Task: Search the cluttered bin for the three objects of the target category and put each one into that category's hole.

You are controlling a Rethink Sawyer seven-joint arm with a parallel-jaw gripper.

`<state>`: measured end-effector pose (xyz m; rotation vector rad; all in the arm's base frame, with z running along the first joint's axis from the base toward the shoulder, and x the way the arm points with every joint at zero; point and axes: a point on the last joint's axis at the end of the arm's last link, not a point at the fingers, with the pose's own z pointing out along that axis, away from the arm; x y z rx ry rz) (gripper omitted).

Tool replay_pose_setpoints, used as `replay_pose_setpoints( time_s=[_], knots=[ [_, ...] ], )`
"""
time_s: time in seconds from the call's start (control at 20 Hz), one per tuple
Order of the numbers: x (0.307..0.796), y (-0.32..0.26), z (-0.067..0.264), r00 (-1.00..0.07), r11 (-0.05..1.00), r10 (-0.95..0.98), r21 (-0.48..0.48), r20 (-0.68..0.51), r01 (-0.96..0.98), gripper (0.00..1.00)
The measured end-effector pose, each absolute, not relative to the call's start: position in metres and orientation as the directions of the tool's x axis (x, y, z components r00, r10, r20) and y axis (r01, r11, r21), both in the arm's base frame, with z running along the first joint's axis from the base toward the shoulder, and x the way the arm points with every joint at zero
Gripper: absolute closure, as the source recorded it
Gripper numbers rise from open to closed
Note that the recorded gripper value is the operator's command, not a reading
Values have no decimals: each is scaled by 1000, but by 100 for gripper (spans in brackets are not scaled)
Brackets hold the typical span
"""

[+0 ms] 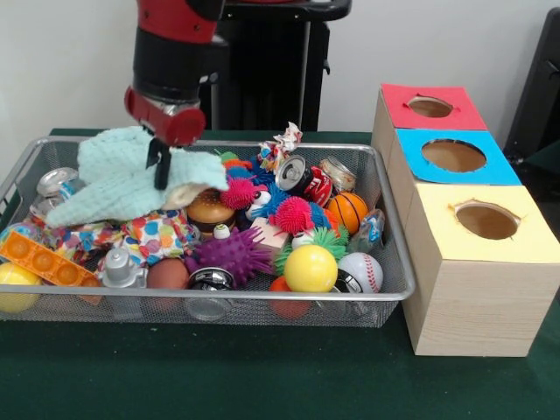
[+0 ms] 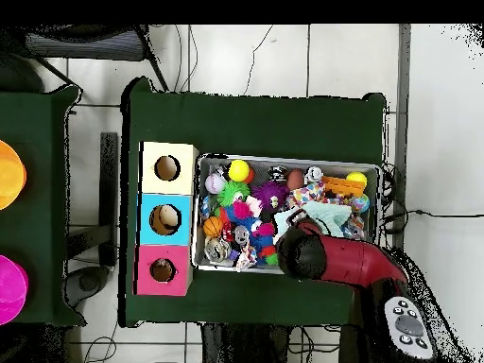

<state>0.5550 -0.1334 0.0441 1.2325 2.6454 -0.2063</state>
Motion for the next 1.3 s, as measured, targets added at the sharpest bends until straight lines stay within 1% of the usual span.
replay_pose_setpoints(
  time_s=[0.3, 0.75, 0.8, 1.1, 1.3],
  knots=[
    [556, -101, 82, -617, 633, 753, -3, -230, 774, 100],
    [555, -59, 126, -600, 619, 773, 40, -205, 784, 100],
    [554, -47, 139, -595, 614, 779, 51, -198, 788, 100],
    [552, -13, 167, -580, 600, 795, 85, -179, 796, 100],
    [551, 5, 178, -564, 583, 810, 111, -163, 805, 100]
  ],
)
